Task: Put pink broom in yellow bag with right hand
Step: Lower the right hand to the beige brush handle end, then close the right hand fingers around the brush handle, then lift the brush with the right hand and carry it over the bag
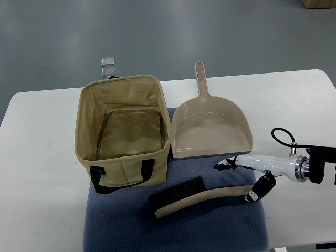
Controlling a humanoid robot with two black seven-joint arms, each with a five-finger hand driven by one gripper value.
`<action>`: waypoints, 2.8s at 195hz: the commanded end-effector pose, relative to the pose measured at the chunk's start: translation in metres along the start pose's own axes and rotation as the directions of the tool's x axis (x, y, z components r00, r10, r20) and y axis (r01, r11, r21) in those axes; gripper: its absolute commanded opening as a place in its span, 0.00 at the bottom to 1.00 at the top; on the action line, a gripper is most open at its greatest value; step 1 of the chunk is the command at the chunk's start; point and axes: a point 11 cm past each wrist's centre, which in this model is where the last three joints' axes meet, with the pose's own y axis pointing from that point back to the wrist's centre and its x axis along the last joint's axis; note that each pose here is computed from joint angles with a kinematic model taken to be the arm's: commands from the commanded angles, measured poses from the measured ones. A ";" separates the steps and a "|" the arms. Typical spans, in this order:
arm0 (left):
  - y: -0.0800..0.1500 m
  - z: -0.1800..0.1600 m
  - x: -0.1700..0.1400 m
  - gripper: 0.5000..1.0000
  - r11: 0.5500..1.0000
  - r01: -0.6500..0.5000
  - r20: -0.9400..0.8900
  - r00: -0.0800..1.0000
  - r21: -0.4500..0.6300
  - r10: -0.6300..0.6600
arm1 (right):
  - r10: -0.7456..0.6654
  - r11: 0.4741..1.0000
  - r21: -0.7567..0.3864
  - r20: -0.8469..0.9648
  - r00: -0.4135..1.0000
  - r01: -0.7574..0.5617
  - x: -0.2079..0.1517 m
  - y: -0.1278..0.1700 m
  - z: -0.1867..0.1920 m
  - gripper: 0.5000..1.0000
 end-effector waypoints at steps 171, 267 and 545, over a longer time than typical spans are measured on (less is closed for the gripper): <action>0.000 0.000 0.000 1.00 1.000 0.000 -0.001 1.000 -0.002 0.000 | -0.013 0.999 -0.030 -0.018 1.000 0.013 -0.019 -0.011 0.011 0.30; 0.000 0.000 0.000 1.00 1.000 0.000 -0.001 1.000 0.000 0.000 | 0.021 0.999 -0.031 -0.032 0.999 -0.022 -0.005 -0.008 0.011 0.00; 0.000 0.001 -0.001 1.00 1.000 0.004 0.007 1.000 0.000 -0.004 | 0.383 0.923 0.112 -0.150 0.912 -0.369 0.228 0.145 -0.089 0.00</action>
